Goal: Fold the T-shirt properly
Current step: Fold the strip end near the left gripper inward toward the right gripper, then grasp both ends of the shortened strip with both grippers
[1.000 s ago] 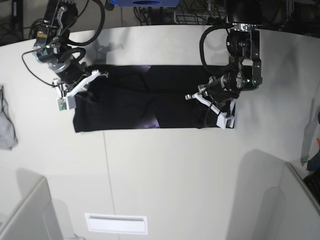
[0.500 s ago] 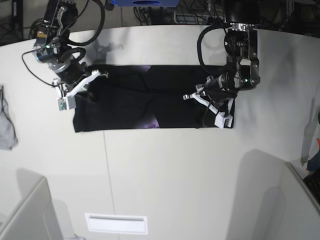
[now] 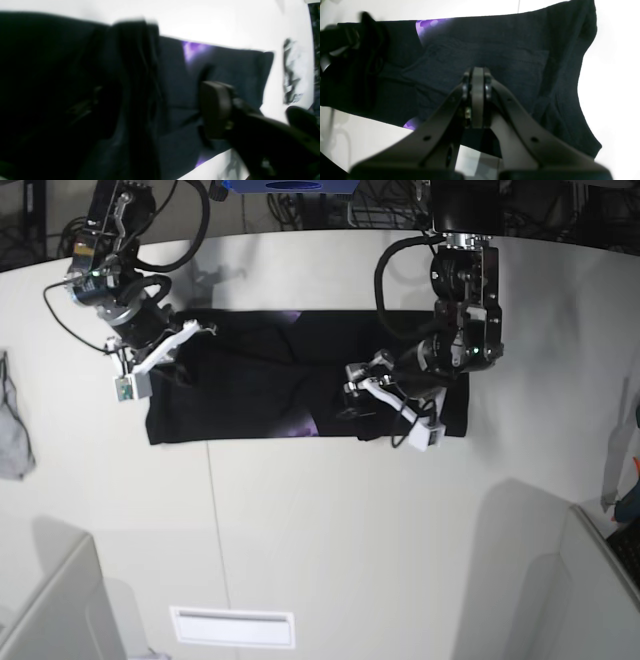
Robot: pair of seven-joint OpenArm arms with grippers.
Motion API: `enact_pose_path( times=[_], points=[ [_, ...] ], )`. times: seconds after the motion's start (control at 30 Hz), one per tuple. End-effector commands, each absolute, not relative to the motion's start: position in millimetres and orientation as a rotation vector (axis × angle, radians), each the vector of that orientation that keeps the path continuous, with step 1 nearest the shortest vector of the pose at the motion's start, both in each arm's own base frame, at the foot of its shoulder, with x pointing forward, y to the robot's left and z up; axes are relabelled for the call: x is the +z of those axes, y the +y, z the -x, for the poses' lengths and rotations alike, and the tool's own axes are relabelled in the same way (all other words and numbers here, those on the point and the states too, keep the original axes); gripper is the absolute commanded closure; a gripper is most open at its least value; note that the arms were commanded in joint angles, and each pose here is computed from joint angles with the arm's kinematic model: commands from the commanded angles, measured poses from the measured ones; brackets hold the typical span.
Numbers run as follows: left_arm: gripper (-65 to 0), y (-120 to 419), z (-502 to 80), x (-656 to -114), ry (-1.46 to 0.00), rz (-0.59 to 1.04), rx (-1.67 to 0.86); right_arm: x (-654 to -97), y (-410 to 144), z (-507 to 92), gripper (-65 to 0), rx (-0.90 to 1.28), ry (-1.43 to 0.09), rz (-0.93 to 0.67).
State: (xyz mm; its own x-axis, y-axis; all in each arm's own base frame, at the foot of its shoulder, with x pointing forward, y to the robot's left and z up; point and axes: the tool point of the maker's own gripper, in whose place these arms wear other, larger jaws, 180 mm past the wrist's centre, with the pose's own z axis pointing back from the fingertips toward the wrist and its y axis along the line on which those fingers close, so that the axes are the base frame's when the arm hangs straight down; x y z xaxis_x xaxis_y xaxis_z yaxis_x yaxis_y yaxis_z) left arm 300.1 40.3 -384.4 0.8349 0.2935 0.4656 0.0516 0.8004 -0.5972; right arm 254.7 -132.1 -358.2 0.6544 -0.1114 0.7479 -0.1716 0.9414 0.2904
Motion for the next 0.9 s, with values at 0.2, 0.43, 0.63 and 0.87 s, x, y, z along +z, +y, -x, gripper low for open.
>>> enact_pose_path(
  times=[0.2, 0.43, 0.63, 0.87],
  points=[
    [-50.0, 4, -317, -341, -0.671, 0.704, -0.002, -339, -158, -272, 0.0, -0.007, -0.932, -0.310],
    [0.0, 197, -298, -354, -0.749, 0.352, 0.254, -349, -202, -276, -43.2, -0.145, -0.764, -0.335],
    [0.0, 264, -266, -382, -0.674, 0.235, 0.342, -368, -225, -285, -48.0, -0.204, -0.675, -0.422],
    [0.0, 269, -260, -395, -0.666, 0.226, 0.357, -403, -236, -287, -47.9, -0.280, -0.568, -0.480]
  ],
)
